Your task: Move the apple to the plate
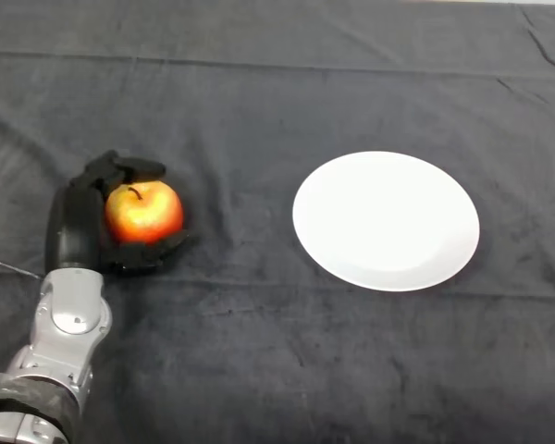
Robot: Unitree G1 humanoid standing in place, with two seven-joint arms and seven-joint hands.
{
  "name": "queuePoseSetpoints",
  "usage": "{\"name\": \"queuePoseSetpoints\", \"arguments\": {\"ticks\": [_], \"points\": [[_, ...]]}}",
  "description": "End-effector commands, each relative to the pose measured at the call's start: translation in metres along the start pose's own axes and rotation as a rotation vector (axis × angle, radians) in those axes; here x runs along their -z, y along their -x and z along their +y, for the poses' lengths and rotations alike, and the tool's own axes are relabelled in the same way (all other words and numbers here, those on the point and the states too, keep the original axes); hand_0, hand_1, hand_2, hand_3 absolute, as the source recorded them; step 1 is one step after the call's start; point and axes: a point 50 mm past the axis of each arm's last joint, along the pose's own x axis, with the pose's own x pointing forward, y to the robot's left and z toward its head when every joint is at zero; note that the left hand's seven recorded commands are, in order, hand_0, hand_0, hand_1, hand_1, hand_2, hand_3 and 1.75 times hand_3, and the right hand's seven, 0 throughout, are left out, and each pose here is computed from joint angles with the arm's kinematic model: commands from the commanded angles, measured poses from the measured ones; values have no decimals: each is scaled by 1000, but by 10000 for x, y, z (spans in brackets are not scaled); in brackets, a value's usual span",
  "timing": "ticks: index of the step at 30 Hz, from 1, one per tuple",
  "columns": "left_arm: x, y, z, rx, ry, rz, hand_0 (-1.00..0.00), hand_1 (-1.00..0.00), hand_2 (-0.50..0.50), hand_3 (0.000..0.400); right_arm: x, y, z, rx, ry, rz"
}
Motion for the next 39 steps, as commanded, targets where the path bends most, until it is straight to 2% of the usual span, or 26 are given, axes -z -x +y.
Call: {"name": "queuePoseSetpoints", "arguments": {"ticks": [1, 15, 29, 39], "points": [[-175, -128, -22, 6, -17, -60, -1000, -1000, 0, 400, -46, -46, 67, -8, -4, -8], [-327, -172, -24, 14, -67, -136, -1000, -1000, 0, 400, -46, -46, 67, -8, -5, -8], [-761, -247, -88, 7, -70, -263, -1000, -1000, 0, 400, -44, -45, 67, -8, -3, -8], [-995, -226, -364, 34, -62, -323, -1000, -1000, 0, 400, -44, -45, 67, -7, -1, -8]]}}
